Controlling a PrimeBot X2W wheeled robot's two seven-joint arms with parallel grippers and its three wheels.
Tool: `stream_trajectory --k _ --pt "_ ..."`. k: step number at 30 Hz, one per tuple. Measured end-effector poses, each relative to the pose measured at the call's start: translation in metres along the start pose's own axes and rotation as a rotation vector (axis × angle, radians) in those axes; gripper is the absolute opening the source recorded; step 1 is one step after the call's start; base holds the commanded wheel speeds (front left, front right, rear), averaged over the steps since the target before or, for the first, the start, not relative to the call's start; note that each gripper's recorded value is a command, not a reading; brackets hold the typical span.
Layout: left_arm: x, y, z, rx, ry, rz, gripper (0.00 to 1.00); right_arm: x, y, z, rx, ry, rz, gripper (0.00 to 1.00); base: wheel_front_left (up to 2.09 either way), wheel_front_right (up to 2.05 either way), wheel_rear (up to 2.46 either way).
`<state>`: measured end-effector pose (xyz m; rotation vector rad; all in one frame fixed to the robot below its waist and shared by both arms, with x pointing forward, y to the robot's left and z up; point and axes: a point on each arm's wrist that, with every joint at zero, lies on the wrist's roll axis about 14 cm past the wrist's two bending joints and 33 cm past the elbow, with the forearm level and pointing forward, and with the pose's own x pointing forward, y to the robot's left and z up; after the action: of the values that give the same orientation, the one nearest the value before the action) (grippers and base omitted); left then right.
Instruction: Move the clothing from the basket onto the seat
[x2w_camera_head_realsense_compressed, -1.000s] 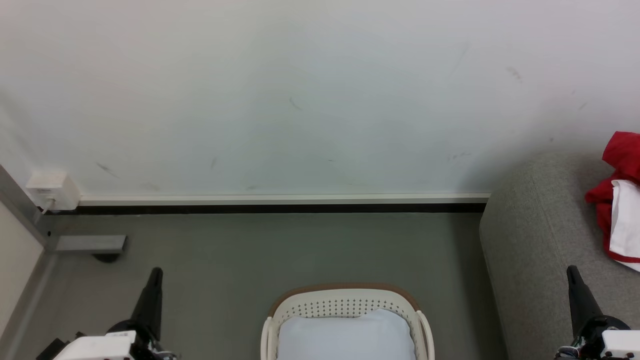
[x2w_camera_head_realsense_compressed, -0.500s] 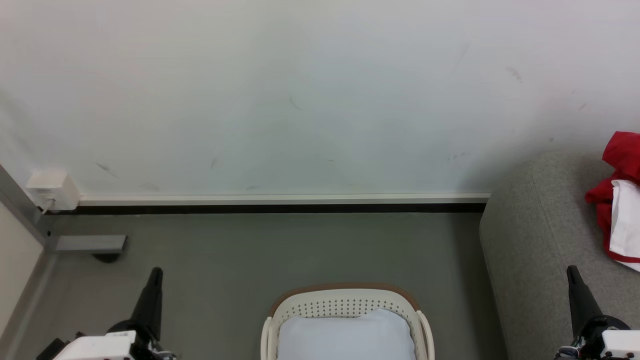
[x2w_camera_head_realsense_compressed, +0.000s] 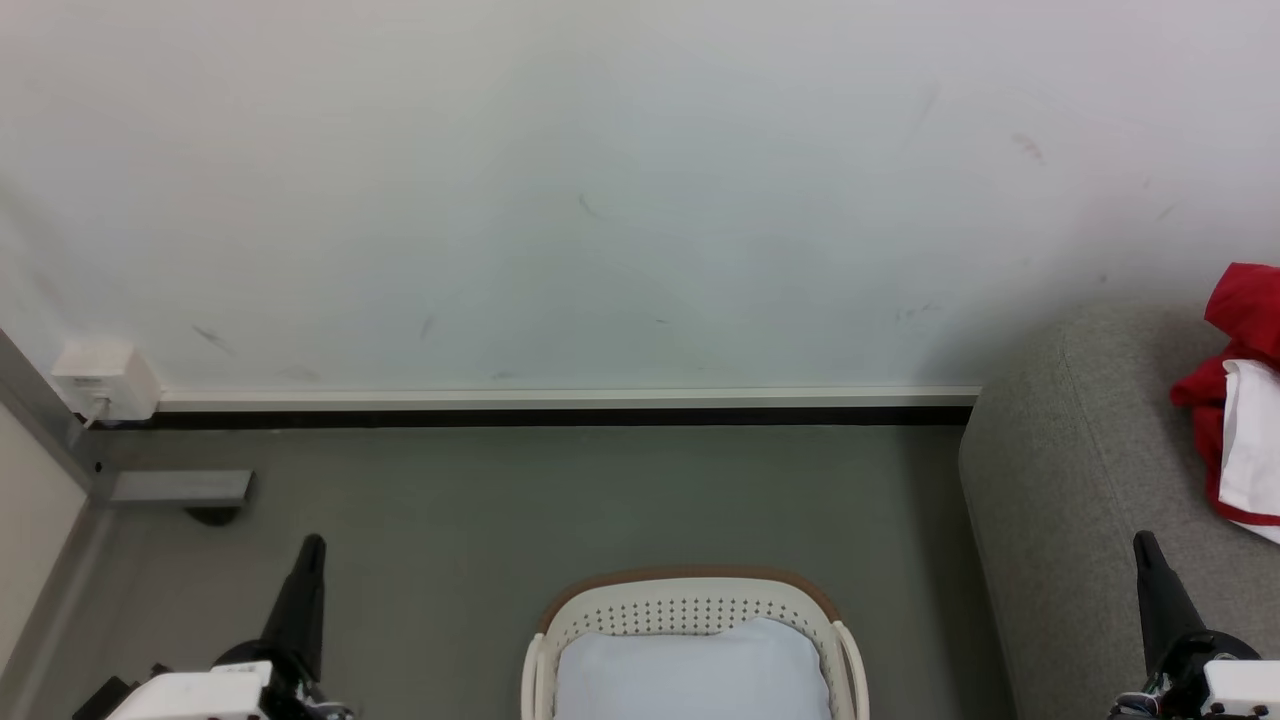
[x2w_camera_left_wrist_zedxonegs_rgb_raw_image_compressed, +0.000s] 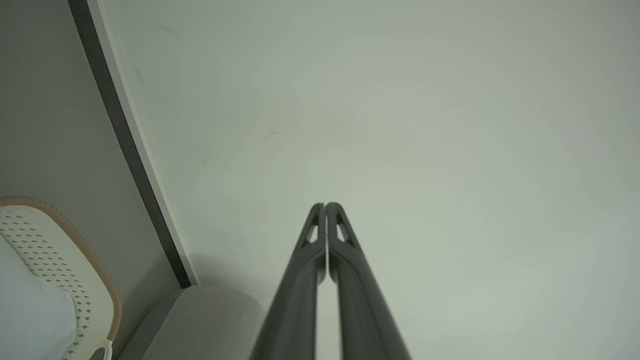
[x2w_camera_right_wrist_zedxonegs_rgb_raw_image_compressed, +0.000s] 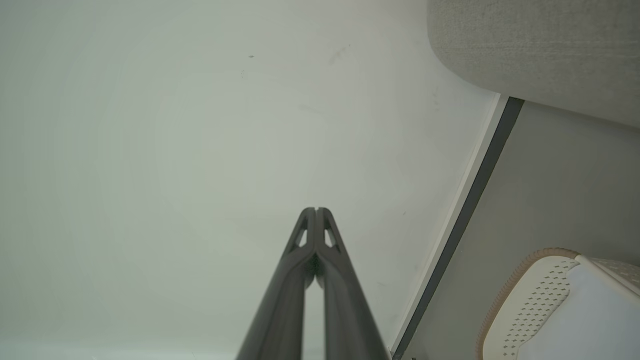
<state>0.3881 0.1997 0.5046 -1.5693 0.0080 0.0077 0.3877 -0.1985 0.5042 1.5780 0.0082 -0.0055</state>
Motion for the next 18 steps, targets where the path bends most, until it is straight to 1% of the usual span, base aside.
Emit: stream_trajectory --k 18 --pt "0.0 0.0 0.0 0.0 0.0 0.0 0.0 0.0 0.0 0.0 0.0 0.0 0.0 0.0 0.0 0.0 0.0"
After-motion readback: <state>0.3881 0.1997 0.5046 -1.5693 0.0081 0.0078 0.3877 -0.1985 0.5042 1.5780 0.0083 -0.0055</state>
